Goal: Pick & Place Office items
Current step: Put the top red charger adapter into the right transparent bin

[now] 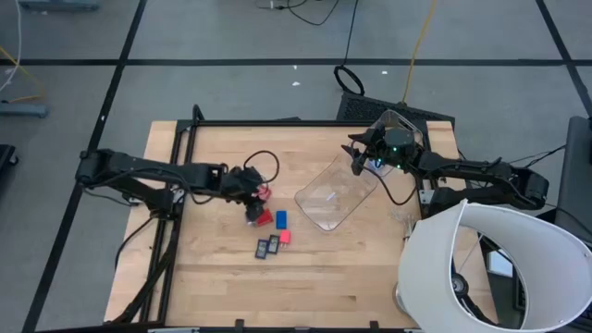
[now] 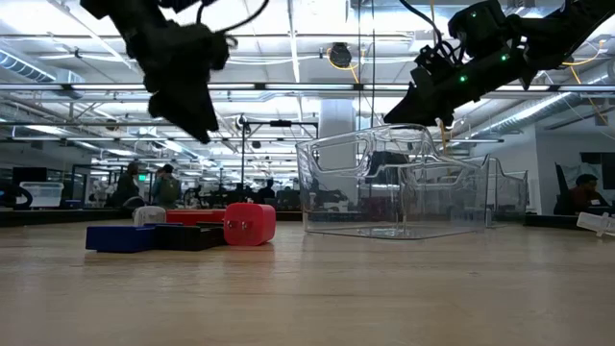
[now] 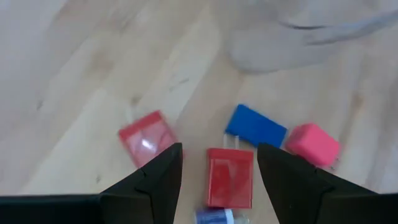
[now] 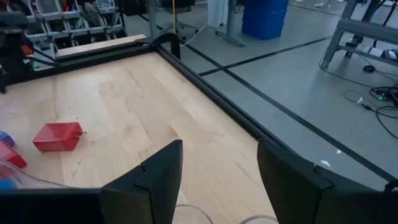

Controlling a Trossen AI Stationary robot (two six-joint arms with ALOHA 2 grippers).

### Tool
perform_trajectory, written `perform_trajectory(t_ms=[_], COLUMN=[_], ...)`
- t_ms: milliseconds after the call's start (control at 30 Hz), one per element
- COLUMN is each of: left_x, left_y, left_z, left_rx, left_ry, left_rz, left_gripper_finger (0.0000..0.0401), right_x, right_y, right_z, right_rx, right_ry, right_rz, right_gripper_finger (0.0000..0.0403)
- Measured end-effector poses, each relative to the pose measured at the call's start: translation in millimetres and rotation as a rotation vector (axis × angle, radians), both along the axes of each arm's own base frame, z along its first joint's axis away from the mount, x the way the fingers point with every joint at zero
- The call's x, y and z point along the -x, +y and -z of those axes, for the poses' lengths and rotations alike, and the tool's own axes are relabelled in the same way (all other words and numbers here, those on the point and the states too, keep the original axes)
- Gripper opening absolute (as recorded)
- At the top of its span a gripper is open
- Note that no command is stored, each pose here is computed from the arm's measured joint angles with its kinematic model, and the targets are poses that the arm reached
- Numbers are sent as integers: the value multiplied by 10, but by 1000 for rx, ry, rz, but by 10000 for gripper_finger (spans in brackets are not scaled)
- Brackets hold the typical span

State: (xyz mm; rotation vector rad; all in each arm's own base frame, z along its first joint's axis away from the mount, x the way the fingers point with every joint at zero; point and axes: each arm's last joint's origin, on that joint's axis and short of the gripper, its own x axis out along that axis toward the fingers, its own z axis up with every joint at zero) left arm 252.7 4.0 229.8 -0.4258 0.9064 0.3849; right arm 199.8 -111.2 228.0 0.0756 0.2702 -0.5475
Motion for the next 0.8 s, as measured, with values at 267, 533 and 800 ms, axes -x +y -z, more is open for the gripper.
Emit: perform_trajectory(t_ms=[267, 533, 800], left_x=[-43, -164, -307], left_y=[130, 310, 351], left_z=[390, 639, 782], left_rx=[122, 171, 230], left_ry=[218, 260, 215], left_rz=[-310, -392, -381], left_gripper_finger=[212, 231, 299], right_x=[0, -1, -1], right_y=[-1, -2, -3], right_z=[-1, -4, -6], right_rx=[1, 2, 4], right_ry=[-1, -5, -5], right_rz=[2, 3, 3], right_gripper_finger=[196, 196, 196])
